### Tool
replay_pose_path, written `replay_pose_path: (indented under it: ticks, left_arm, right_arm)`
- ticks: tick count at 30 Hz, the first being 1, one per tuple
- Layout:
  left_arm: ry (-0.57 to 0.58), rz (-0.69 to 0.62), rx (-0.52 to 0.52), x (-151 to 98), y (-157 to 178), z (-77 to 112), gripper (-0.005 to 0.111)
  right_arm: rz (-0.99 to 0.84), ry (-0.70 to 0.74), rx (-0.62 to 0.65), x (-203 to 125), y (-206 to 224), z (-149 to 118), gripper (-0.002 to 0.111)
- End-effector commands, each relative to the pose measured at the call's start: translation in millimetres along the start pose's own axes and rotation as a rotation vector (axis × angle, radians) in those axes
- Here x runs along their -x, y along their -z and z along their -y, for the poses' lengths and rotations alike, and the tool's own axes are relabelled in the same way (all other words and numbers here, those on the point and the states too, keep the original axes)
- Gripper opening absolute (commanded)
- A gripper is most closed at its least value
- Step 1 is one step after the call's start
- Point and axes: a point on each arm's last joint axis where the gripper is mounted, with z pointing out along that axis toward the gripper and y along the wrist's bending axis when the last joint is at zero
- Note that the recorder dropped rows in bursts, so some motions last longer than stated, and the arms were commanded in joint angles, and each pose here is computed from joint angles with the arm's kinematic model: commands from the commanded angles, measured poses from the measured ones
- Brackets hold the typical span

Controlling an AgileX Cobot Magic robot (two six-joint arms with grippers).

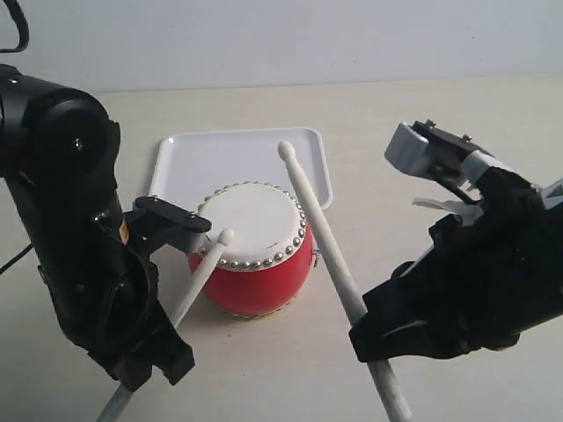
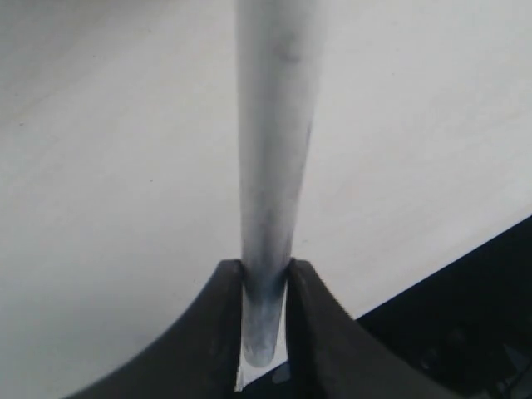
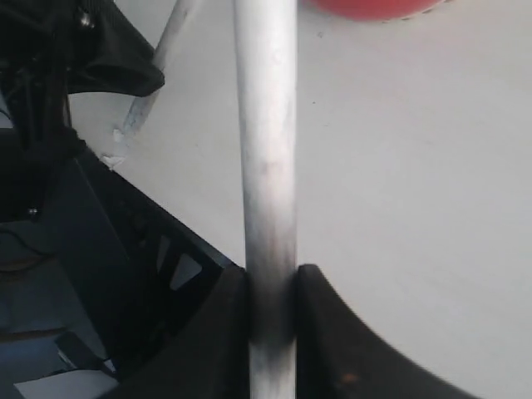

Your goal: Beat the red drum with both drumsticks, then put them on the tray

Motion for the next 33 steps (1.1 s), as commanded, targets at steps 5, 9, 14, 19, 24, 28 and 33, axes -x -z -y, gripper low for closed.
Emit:
replay_pose_path:
  ticks: [5,9,14,19,24,28,33]
  left_arm:
    - [-0.041,0.153,-0.023,-8,60,13.4,0.0]
    - [-0.048,0.211,-0.024,-14,74,15.3,0.0]
    - [-0.037,0.175,-0.007,-6,46,9.5,0.0]
    - [-0.003,0.004,-0.015,7,-4,3.1,0.0]
    - [-0.01,-0.085,-0.024,13,-13,3.1,0.0]
    - [-0.028,-0.012,-0.034,13,17,8.9,0.0]
    - [-0.057,0.109,-0.042,2,59,15.7,0.0]
  right_arm:
    - [-0.091,-0.051,-0.098,4,-56,39,0.0]
    - [-0.089,-0.085,-0.059,18,-63,36,0.0]
    - [-0.023,-0.006,-0.003,18,-29,12,0.0]
    - [0.059,0.038,0.01,9,-1,-1,0.0]
    - [0.035,0.018,-0.014,9,-10,5,0.0]
    - [-0.034,-0.003,-0.019,4,-40,24,0.0]
    - [-0.164,-0.045,0.002,5,-83,45,0.0]
